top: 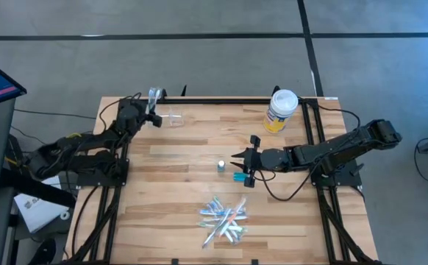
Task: Pick & Place toothbrushing station
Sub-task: Put the blue mouthwash into the transparent organizer
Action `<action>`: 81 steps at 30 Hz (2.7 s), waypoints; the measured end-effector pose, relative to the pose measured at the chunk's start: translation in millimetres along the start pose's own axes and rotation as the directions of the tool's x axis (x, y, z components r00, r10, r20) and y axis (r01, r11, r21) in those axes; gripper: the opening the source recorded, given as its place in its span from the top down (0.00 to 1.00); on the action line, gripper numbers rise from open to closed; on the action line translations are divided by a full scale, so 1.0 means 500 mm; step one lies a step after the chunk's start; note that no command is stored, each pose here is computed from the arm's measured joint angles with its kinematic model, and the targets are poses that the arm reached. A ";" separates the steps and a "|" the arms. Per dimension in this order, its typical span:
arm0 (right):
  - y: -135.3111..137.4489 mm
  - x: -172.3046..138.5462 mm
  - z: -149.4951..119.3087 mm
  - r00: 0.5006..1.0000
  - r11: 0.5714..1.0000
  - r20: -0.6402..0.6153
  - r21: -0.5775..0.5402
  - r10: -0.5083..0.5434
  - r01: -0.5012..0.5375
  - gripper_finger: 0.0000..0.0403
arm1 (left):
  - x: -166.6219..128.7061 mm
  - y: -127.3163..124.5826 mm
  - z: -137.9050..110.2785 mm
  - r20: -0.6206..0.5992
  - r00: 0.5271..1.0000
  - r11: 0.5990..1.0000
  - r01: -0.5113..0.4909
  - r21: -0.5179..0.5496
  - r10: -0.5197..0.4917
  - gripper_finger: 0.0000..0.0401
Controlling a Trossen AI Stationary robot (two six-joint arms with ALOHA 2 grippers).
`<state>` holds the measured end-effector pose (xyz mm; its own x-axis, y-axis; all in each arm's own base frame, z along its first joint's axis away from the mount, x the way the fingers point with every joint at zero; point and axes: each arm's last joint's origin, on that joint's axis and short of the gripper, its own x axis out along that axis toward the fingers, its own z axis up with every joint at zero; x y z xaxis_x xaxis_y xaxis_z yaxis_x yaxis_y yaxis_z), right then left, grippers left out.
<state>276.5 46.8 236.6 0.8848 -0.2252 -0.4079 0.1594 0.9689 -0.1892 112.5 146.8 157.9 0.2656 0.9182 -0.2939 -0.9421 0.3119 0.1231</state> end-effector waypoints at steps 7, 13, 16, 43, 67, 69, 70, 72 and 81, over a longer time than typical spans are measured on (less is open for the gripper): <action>0.000 0.000 0.000 1.000 1.000 0.000 0.000 0.000 0.000 0.76 | -0.009 0.003 0.011 0.035 0.999 1.000 0.002 -0.016 -0.001 0.56; 0.000 0.000 0.000 1.000 1.000 0.000 0.000 0.001 -0.001 0.76 | -0.017 0.005 0.016 0.045 0.999 1.000 0.004 -0.016 -0.003 0.56; 0.000 0.000 0.000 1.000 1.000 0.000 0.000 0.001 -0.001 0.76 | -0.022 0.006 0.016 0.038 0.999 1.000 0.014 -0.011 -0.013 0.56; 0.000 0.000 0.000 1.000 1.000 0.002 0.003 0.000 0.000 0.76 | -0.127 -0.079 0.019 0.036 0.842 0.843 0.537 0.034 -0.538 0.56; 0.000 0.000 0.001 1.000 1.000 0.003 0.004 0.000 0.000 0.76 | -0.239 -0.169 0.021 0.113 0.481 0.493 0.860 0.136 -0.870 0.56; 0.000 0.000 0.001 1.000 1.000 0.003 0.004 0.000 0.000 0.76 | -0.243 -0.178 0.019 0.114 0.462 0.475 0.869 0.141 -0.879 0.56; 0.000 0.000 0.001 1.000 1.000 0.004 0.004 0.000 0.000 0.76 | -0.243 -0.182 0.017 0.109 0.458 0.470 0.871 0.143 -0.882 0.56; 0.000 0.000 0.001 1.000 1.000 0.004 0.005 0.000 0.000 0.76 | -0.244 -0.192 0.015 0.117 0.445 0.458 0.877 0.145 -0.888 0.56; 0.000 0.000 0.001 1.000 1.000 0.005 0.004 0.000 0.000 0.76 | -0.232 -0.233 -0.001 0.130 0.426 0.442 0.885 0.144 -0.895 0.56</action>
<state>276.6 46.8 237.0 0.8868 -0.2248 -0.4038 0.1611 0.9693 -0.1857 191.4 4.1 177.2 0.9832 0.1439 -0.1127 -0.1523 0.9859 -0.0697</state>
